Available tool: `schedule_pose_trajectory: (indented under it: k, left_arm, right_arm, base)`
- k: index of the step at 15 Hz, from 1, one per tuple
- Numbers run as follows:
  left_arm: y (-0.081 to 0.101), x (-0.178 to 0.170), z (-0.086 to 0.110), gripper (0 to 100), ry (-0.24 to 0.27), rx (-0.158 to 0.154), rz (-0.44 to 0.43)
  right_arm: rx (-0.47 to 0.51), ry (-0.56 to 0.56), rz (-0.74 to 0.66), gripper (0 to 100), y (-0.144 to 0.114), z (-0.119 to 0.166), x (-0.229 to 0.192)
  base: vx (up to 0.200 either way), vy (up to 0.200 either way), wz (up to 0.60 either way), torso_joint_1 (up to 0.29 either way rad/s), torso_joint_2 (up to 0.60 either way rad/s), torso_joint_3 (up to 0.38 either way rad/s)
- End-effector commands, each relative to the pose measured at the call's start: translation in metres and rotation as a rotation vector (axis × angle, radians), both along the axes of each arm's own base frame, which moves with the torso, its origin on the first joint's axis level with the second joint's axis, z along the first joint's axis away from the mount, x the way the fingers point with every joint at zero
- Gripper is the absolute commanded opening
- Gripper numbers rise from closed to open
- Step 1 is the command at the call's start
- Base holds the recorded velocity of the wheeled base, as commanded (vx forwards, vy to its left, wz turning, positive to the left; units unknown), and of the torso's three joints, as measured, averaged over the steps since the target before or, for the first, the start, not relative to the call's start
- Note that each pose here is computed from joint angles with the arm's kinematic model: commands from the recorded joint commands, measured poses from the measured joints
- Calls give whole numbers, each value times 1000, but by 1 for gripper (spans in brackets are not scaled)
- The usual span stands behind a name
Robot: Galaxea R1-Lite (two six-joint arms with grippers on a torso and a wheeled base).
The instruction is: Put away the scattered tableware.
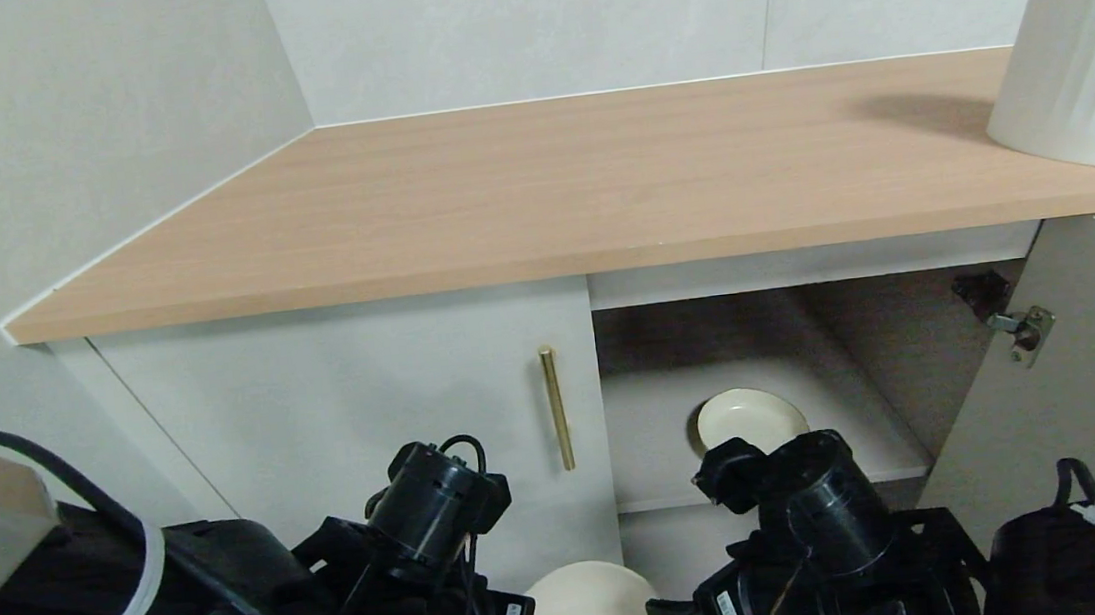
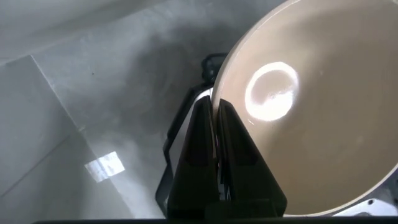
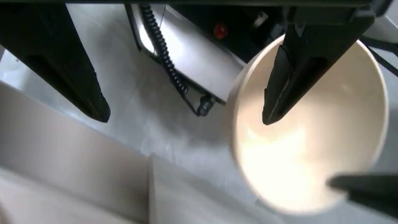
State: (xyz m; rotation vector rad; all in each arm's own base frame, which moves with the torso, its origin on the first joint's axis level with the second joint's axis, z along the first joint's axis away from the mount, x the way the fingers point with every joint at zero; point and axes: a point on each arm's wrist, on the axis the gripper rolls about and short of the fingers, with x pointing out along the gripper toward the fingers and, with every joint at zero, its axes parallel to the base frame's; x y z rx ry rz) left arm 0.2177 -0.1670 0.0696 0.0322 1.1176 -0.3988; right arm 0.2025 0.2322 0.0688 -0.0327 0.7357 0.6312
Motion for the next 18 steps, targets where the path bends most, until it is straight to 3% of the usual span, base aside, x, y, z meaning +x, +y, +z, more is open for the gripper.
schedule_pose_trajectory:
  k: [1,8,9,18]
  left_arm:
    - [-1,1,1,0,-6,-1,5]
    - [-2,-1,0,0,-13,16,7]
    - [-2,-1,1,0,-15,16,8]
    - [-3,-2,0,0,-18,22,3]
  right_arm:
    - [-38,22,7,100,4,-14,2]
    - [-36,17,3,100,7,-24,6]
    - [-35,18,4,0,7,-24,6]
    - [-27,11,1,0,8,-23,7]
  base:
    - [0,0,0,0,0,0]
    - [0,0,0,0,0,0]
    - [0,0,0,0,0,0]
    - [0,0,0,0,0,0]
